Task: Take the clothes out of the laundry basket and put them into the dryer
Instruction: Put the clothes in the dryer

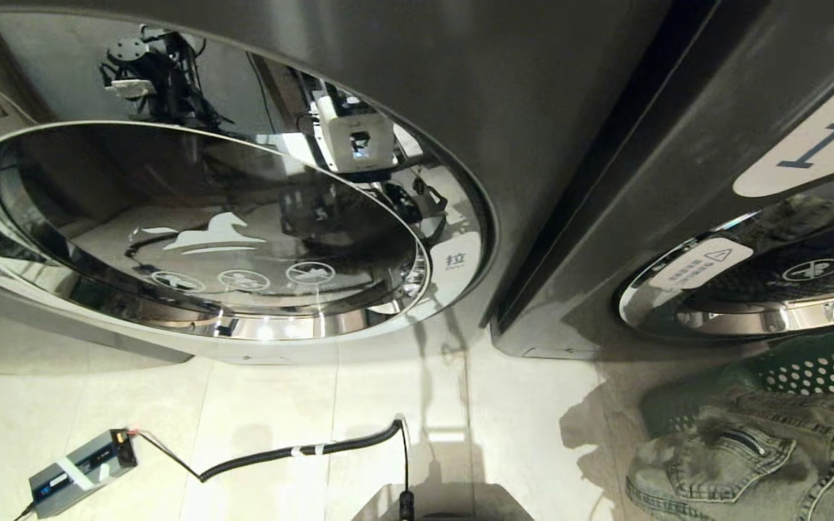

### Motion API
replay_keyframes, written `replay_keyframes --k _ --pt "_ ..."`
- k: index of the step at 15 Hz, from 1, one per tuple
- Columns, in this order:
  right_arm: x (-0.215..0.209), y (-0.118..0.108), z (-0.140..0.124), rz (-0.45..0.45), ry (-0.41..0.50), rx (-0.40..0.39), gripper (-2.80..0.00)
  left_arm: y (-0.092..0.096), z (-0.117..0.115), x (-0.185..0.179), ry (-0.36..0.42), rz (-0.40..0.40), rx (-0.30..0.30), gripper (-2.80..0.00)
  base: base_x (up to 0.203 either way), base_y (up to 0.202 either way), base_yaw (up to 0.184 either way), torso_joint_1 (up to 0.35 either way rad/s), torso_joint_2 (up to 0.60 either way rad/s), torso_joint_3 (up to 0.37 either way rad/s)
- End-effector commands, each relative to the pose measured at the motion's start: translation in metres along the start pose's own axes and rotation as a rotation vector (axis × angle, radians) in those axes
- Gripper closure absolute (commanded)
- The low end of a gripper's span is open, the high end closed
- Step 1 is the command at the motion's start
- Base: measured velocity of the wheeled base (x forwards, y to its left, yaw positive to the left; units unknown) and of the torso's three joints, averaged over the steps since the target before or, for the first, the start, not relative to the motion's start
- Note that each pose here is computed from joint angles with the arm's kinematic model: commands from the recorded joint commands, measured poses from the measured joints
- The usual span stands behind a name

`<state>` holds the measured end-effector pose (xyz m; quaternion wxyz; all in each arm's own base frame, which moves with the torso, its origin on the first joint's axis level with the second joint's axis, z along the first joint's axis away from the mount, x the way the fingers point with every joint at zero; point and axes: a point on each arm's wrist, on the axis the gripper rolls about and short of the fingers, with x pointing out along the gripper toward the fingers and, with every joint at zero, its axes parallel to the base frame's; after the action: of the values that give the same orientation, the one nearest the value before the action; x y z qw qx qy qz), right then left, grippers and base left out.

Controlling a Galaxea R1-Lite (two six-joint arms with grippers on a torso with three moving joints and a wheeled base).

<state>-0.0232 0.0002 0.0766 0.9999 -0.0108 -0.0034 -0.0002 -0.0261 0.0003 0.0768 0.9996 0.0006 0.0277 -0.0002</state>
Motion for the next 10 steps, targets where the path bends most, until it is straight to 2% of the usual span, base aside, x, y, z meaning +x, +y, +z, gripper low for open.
replay_keyframes --k 1,10 --pt "0.0001 0.0 -0.0003 0.0 0.002 -0.002 0.0 0.0 0.0 0.0 0.0 0.0 0.001 0.0 0.0 0.197 -0.003 -0.001 0.01 0.001" --pt "0.0001 0.0 -0.0003 0.002 0.002 -0.002 0.0 0.0 0.0 0.0 0.0 0.0 0.0 0.0 0.0 0.194 -0.003 0.0 0.0 0.003"
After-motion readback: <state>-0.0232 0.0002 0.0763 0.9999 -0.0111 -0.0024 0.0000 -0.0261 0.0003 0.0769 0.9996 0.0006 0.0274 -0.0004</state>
